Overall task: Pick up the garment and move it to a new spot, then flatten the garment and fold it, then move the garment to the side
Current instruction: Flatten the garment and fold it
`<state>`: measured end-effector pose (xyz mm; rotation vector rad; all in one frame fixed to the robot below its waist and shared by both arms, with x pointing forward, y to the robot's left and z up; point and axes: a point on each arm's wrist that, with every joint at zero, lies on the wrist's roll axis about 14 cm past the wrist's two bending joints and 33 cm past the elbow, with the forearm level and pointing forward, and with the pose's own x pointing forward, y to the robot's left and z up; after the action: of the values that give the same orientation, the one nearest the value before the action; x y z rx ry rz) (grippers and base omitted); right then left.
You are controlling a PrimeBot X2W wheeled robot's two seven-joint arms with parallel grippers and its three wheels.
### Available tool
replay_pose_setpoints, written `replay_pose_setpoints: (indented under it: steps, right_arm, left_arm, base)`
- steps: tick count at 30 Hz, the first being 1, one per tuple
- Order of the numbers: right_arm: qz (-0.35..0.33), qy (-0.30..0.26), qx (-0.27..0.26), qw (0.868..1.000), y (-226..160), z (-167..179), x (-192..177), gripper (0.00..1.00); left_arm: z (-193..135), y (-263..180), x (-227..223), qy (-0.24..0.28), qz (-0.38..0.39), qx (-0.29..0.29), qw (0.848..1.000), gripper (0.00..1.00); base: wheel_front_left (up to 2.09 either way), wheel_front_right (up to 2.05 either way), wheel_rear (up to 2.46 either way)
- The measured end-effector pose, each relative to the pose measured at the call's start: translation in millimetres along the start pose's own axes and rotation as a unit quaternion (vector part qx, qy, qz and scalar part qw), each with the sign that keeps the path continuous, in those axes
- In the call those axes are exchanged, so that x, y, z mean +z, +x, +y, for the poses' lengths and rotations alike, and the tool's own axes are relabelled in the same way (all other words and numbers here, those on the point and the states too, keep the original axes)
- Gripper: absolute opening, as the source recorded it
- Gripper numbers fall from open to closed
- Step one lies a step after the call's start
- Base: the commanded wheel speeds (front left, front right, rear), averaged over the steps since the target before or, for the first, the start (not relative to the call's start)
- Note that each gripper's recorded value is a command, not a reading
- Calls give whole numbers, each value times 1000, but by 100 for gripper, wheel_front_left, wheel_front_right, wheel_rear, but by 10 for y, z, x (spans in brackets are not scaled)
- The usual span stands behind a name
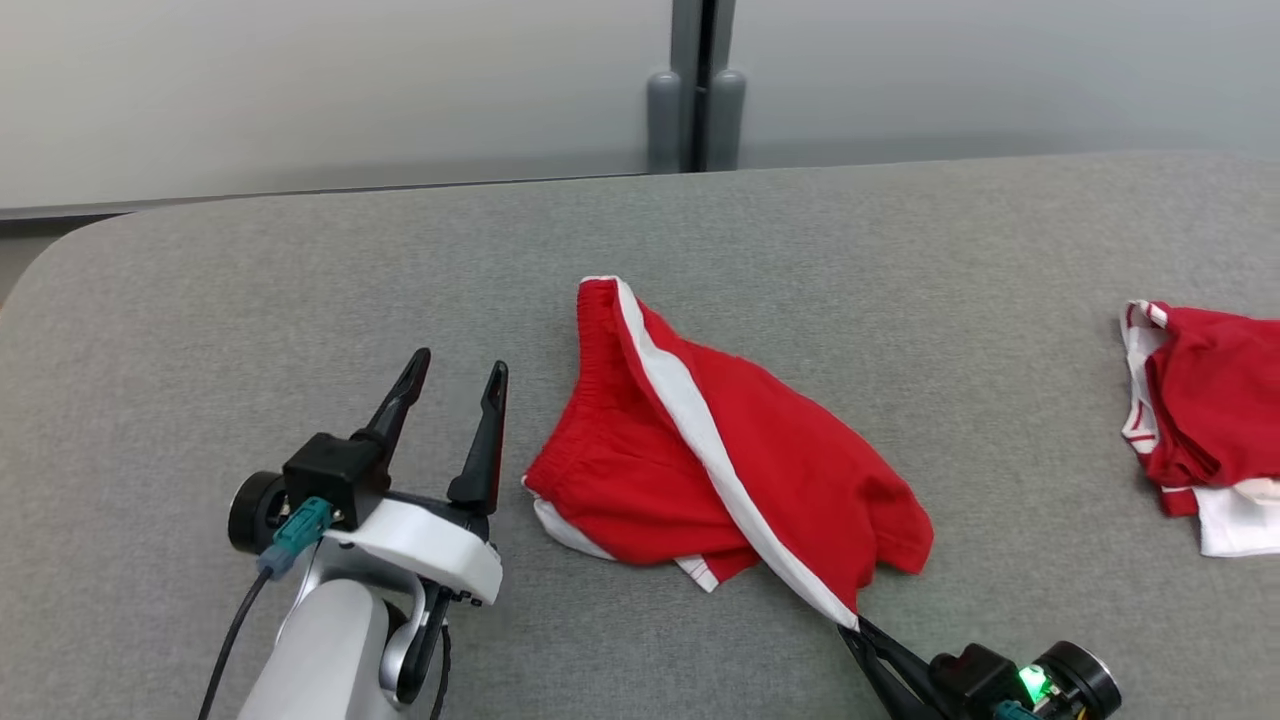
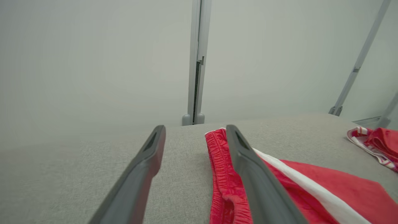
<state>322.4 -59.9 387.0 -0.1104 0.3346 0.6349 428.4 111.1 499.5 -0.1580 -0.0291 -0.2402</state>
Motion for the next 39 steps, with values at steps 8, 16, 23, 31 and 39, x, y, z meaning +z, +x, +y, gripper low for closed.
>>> replay_pose_setpoints:
  steps: [8,16,23,31,39]
  right_arm:
    - [27,-5,-22,999,-143,-213,-114,0]
    - [50,-8,-30,998,-125,-295,-249,0]
    - [55,-11,-33,998,-82,-358,-293,0]
    - [51,-13,-33,998,-7,-389,-293,0]
    - [55,-11,-34,998,22,-411,-337,0]
  left_arm:
    - [-590,491,-201,-25,82,-113,990,100]
    - [-594,880,-336,-80,183,-142,969,100]
    - [-356,1111,-516,-132,323,-125,929,100]
    - [-311,1176,-737,-175,441,-102,874,100]
    - [-496,1163,-904,-212,492,-106,837,100]
  base:
    - [0,0,0]
    - [0,0,0]
    - [0,0,0]
    - [0,0,0]
    - [0,0,0]
